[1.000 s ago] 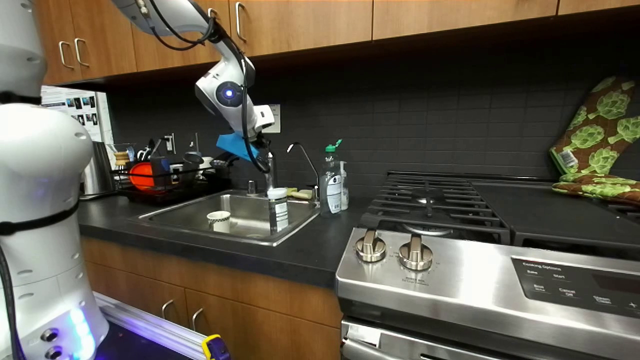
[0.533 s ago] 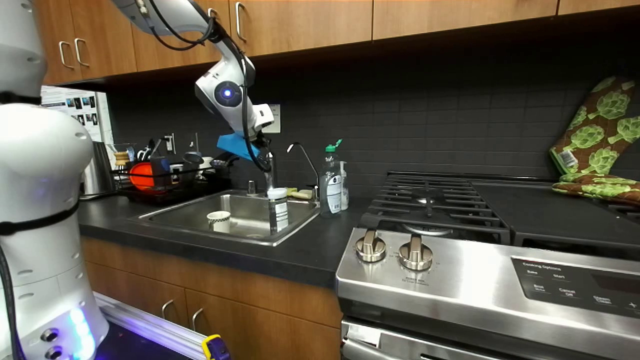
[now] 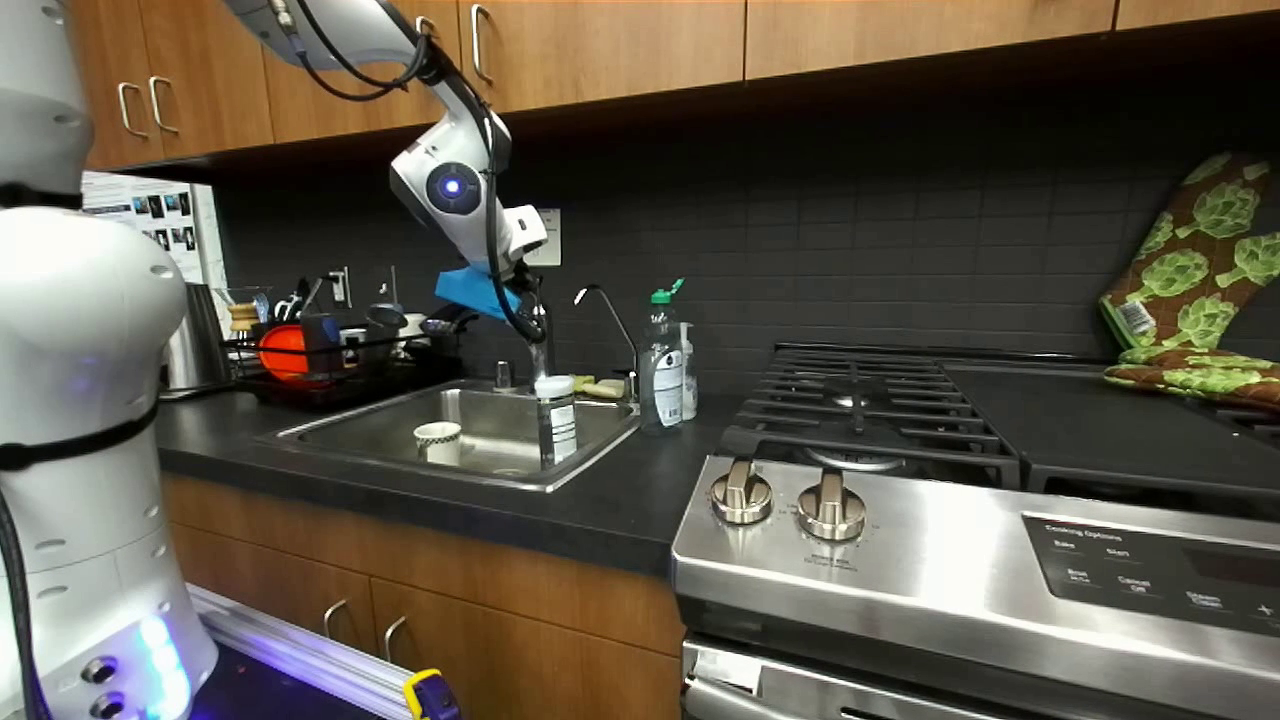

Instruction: Open the tap

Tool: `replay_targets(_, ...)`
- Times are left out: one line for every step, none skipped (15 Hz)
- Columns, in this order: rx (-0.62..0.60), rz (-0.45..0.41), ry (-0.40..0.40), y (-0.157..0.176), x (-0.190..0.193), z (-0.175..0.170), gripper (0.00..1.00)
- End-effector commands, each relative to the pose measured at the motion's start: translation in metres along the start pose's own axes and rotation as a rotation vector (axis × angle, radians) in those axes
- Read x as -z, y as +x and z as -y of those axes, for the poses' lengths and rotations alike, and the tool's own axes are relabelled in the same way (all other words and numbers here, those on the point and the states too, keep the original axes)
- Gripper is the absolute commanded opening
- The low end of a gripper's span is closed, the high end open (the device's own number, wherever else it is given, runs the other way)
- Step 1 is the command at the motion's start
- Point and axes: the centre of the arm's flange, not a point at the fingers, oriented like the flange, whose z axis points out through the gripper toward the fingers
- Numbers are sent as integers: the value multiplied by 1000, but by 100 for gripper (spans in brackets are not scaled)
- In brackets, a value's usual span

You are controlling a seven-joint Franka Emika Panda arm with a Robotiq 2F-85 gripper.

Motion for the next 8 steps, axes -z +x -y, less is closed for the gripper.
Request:
replay_targets(20, -86, -13, 35, 5, 9, 0)
replay_targets(26, -89, -12, 36, 5, 10, 0)
replay_targets(33, -91, -12, 38, 6, 11, 0)
replay_targets(38, -92, -10, 39, 6, 12, 0)
replay_targets(41, -94, -7, 41, 5, 14, 0)
replay_targets(44, -94, -9, 42, 5, 15, 0)
replay_targets(49, -94, -8, 43, 5, 16, 0)
replay_targets(49, -97, -8, 45, 6, 17, 0)
